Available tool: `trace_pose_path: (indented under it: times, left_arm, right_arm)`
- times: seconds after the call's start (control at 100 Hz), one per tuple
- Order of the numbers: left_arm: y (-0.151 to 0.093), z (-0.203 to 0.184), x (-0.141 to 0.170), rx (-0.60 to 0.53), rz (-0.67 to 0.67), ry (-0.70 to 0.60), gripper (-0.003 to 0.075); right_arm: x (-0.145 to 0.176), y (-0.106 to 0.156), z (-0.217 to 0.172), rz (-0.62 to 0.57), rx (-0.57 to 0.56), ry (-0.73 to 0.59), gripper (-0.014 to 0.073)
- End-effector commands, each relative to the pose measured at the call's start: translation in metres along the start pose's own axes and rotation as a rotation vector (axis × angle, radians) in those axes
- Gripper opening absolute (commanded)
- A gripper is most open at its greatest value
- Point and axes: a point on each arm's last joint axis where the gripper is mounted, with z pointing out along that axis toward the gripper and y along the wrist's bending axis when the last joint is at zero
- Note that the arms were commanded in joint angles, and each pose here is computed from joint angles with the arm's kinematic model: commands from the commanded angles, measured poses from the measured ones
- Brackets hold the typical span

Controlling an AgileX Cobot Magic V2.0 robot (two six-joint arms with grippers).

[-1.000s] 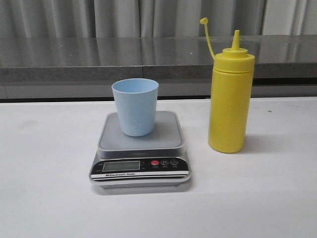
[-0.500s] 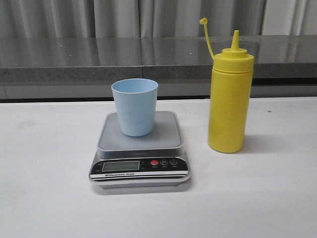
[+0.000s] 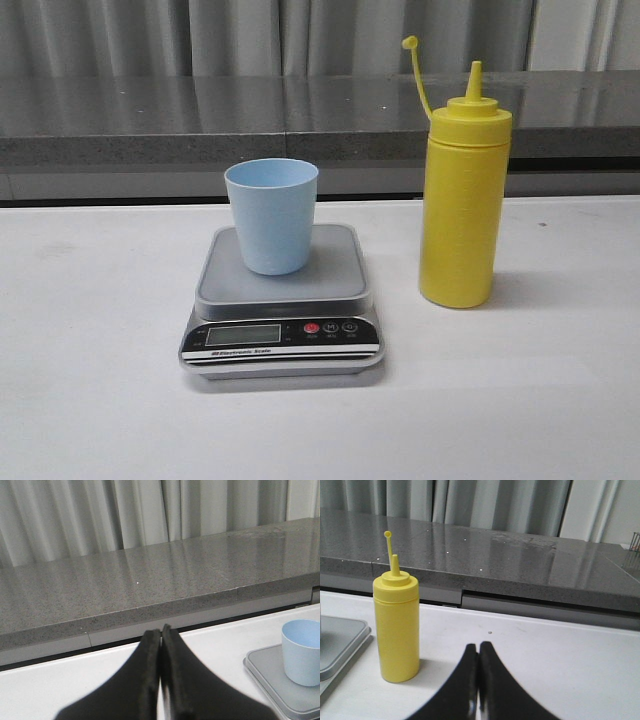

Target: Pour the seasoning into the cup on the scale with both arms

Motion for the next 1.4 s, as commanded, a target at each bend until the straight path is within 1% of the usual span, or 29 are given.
trace_pose_path:
  times: [0.0,0.16,0.3,0.45,0.51,0.65,1.39]
  left_arm:
    - [0.000,-0.001,-0.016,0.000,-0.006,-0.102,-0.0018]
    - [0.000,-0.001,-0.016,0.000,-0.006,-0.102,-0.0018]
    - [0.000,-0.001,-0.016,0.000,-0.006,-0.102,-0.0018]
    - [0.000,-0.001,-0.016,0.000,-0.006,-0.102,-0.0018]
    - [0.000,-0.001,-0.016,0.000,-0.006,-0.102,-0.0018]
    - [0.000,-0.001,-0.016,0.000,-0.006,-0.102,-0.0018]
    - [0.000,-0.001,-0.016,0.000,-0.006,-0.102,-0.0018]
  right_arm:
    - [-0.005,-0.001,-0.005,0.028,0.027,-0.106,-0.0120]
    - [0.009,-0.003,-0.001,0.062,0.092,-0.075,-0.0120]
    - [0.023,-0.003,0.003,0.061,0.097,-0.066,-0.0120]
    - [0.039,-0.003,0.006,0.006,0.092,-0.061,-0.0120]
    - [0.040,-0.003,0.006,-0.011,0.094,-0.045,-0.0120]
    - [0.039,-0.003,0.006,-0.045,0.095,-0.052,-0.0120]
    - [0.040,-0.003,0.006,-0.045,0.095,-0.046,-0.0120]
